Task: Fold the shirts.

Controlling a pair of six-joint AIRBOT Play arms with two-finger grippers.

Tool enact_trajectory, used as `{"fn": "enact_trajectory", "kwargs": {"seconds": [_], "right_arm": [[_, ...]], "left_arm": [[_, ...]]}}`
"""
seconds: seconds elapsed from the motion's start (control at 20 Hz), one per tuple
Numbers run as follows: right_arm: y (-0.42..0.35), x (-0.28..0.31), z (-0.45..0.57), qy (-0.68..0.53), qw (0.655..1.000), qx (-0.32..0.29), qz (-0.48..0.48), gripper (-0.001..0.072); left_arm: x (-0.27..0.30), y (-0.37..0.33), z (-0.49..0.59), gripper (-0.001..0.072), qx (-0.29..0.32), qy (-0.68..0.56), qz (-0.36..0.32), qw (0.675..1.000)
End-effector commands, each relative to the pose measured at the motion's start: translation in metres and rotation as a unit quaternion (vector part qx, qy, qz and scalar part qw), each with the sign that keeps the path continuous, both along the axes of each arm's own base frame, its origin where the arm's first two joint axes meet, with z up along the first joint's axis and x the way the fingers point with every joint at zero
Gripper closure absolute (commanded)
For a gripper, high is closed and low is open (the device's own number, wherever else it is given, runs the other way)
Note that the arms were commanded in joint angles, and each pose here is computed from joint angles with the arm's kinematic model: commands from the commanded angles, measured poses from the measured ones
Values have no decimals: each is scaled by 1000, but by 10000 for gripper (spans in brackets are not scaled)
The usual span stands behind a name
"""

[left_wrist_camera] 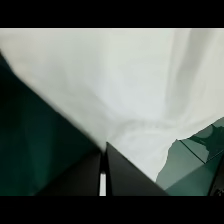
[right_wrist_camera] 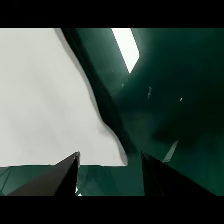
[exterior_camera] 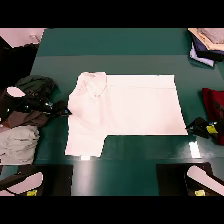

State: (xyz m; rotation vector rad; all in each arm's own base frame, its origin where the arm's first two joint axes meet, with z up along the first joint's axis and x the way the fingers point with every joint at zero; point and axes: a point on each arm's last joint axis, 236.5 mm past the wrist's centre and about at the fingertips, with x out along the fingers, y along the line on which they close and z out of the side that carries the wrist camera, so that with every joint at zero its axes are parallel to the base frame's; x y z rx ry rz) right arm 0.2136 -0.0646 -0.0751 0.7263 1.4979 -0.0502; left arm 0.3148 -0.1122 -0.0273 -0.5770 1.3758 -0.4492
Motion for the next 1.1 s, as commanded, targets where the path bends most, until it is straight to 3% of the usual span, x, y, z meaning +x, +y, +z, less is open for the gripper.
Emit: {"fn": "enact_trajectory", "kwargs": {"seconds": [0.0, 0.15, 0.25, 0.35, 0.4, 0.55, 0.6, 0.8, 1.05], "right_arm": [[4, -8, -13, 16, 1000, 15, -2, 275], [13, -3, -19, 21, 999, 48, -14, 293], [8, 2, -19, 9, 999, 35, -20, 398], [4, 6, -14, -5, 1000, 22, -22, 431], [3, 7, -11, -10, 1000, 17, -21, 533], [5, 6, -7, -12, 1000, 18, -18, 605], [8, 3, -7, -6, 1000, 25, -16, 699], [21, 11, 4, -29, 998, 55, -12, 699], [18, 21, 22, -69, 997, 32, -14, 701]], "left_arm": [[0, 0, 1, 677, 0, -1, 0, 1000], [-1, -1, 1, 677, -2, 2, -3, 1000], [-1, -1, 1, 677, -2, 2, -3, 1000], [-1, -1, 1, 677, -2, 1, -2, 1000], [-1, -1, 1, 677, -2, 1, -2, 1000], [-1, -1, 2, 677, -2, 1, -2, 1000], [-1, -1, 2, 677, -3, 1, -2, 1000], [-2, -4, 8, 678, -12, 0, -4, 1000], [3, -7, 26, 678, -17, -22, -6, 1000]]}}
